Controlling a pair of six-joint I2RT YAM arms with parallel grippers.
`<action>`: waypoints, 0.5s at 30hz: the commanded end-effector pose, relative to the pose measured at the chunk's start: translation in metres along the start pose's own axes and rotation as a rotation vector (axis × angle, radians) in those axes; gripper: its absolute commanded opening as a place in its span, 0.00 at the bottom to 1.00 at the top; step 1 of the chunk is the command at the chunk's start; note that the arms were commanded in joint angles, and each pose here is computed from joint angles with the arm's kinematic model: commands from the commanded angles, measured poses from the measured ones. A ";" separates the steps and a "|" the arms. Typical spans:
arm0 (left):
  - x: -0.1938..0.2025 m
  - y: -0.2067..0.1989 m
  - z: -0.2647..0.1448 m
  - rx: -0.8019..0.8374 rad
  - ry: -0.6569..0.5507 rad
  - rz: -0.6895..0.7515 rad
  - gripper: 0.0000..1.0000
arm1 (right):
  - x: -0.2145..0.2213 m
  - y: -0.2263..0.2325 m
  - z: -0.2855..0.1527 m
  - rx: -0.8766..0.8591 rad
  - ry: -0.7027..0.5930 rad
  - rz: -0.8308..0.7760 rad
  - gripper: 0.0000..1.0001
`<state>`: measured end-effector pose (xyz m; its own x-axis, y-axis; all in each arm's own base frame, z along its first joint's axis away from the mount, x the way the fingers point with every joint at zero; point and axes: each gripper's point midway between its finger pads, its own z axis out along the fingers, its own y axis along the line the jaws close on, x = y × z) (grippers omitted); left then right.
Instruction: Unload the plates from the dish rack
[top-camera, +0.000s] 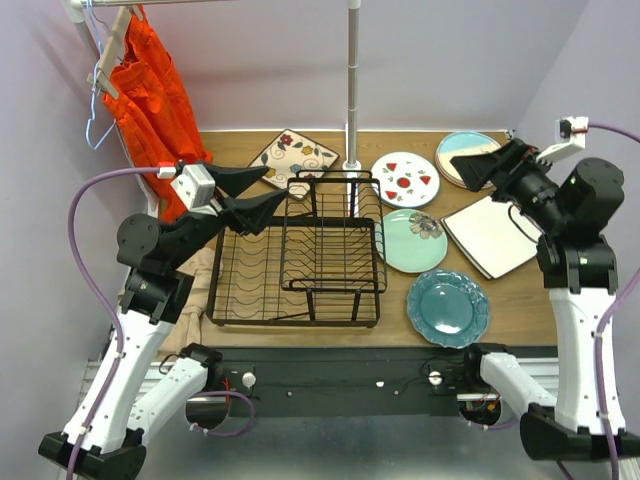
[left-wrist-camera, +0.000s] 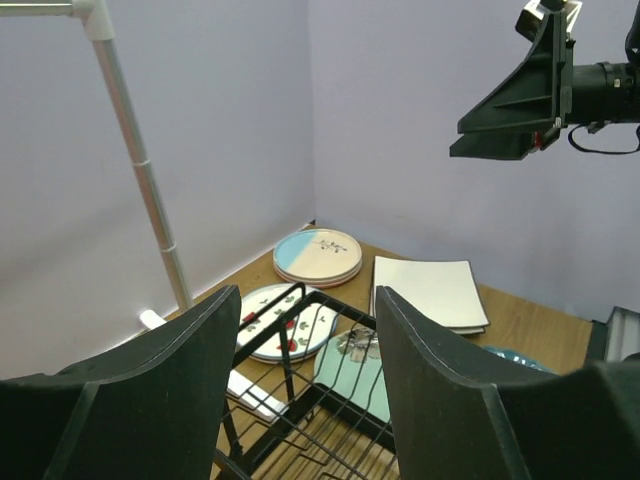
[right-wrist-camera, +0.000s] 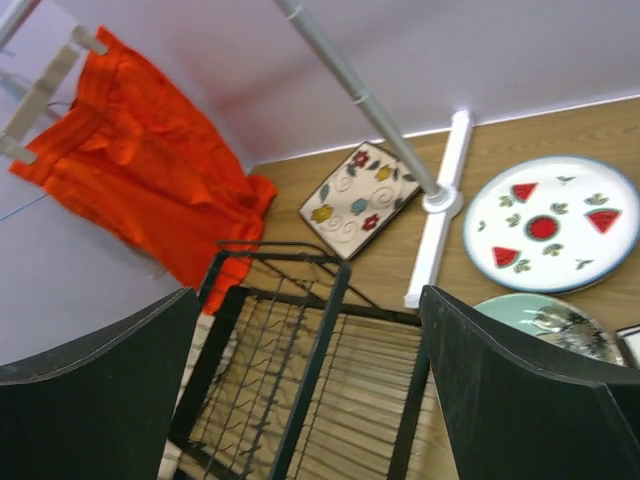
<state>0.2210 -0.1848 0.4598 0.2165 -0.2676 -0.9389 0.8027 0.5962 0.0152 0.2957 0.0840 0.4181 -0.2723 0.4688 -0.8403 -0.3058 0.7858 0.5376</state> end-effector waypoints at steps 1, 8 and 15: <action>0.000 -0.020 -0.011 0.067 0.014 -0.047 0.65 | 0.032 0.013 -0.004 -0.102 0.088 0.087 1.00; -0.015 -0.036 -0.020 0.108 -0.028 -0.087 0.65 | 0.028 0.023 -0.013 -0.131 0.068 0.074 1.00; -0.023 -0.041 -0.024 0.113 -0.050 -0.089 0.65 | 0.028 0.031 -0.016 -0.168 0.075 0.073 1.00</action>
<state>0.1789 -0.1843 0.4694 0.1739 -0.3394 -0.9244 0.8609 0.5081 -0.0246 0.2744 0.1055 0.4025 -0.3623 0.4947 -0.7900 -0.3690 0.7022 0.6089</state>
